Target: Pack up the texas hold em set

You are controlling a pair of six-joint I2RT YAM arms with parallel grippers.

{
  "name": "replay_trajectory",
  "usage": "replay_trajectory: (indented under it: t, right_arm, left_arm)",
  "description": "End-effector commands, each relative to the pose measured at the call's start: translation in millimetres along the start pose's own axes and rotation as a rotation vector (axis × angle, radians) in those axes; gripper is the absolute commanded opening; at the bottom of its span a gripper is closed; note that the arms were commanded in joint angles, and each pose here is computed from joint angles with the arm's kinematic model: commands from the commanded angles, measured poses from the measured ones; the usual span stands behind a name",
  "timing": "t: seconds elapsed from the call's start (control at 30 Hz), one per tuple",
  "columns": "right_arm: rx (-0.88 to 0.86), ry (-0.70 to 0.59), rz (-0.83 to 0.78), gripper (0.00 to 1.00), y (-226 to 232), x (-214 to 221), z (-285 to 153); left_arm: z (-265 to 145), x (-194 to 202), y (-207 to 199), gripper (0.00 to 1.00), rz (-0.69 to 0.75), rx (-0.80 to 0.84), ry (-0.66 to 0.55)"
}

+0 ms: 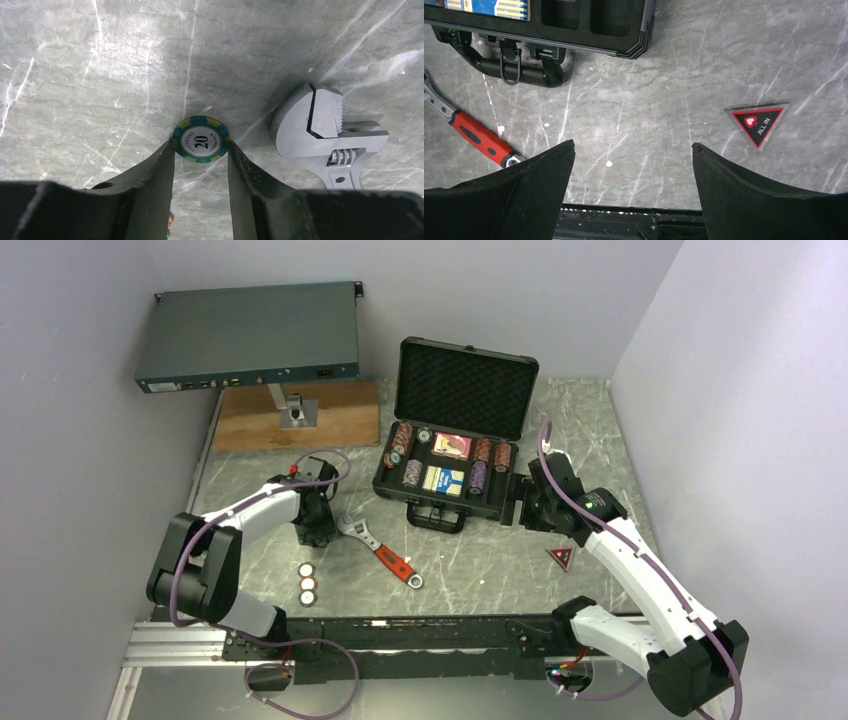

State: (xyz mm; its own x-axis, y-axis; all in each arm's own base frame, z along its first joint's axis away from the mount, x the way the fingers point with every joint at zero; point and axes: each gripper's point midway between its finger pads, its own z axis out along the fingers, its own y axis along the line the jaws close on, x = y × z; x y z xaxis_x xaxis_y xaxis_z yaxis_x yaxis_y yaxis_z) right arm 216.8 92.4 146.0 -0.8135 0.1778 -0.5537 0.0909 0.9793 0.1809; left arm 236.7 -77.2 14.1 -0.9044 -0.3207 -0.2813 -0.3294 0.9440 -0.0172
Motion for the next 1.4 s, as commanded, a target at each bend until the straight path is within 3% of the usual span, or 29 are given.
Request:
replay_trajectory:
  t: [0.0,0.67,0.77,0.9,1.0,1.37]
  right_arm:
    - [-0.008,-0.015,0.017,0.89,2,-4,-4]
    - [-0.025,-0.024,0.041,0.89,7,-7,0]
    - [-0.022,-0.025,0.042,0.89,6,-7,-1]
    - [-0.019,-0.03,0.044,0.89,5,-7,-2]
    - [-0.014,-0.03,0.045,0.89,4,-7,-3]
    - [-0.014,-0.013,0.039,0.89,3,-3,-4]
  left_arm:
    - [7,-2,2,0.29,0.014,0.01,-0.027]
    - [-60,-37,-11,0.27,0.104,0.096,-0.18]
    - [-62,-37,-12,0.35,0.107,0.091,-0.176]
    - [-52,-27,-13,0.6,0.13,0.11,-0.15]
    - [-45,-17,-18,0.73,0.191,0.13,-0.153]
    - [-9,0,-27,0.69,0.298,0.108,-0.13]
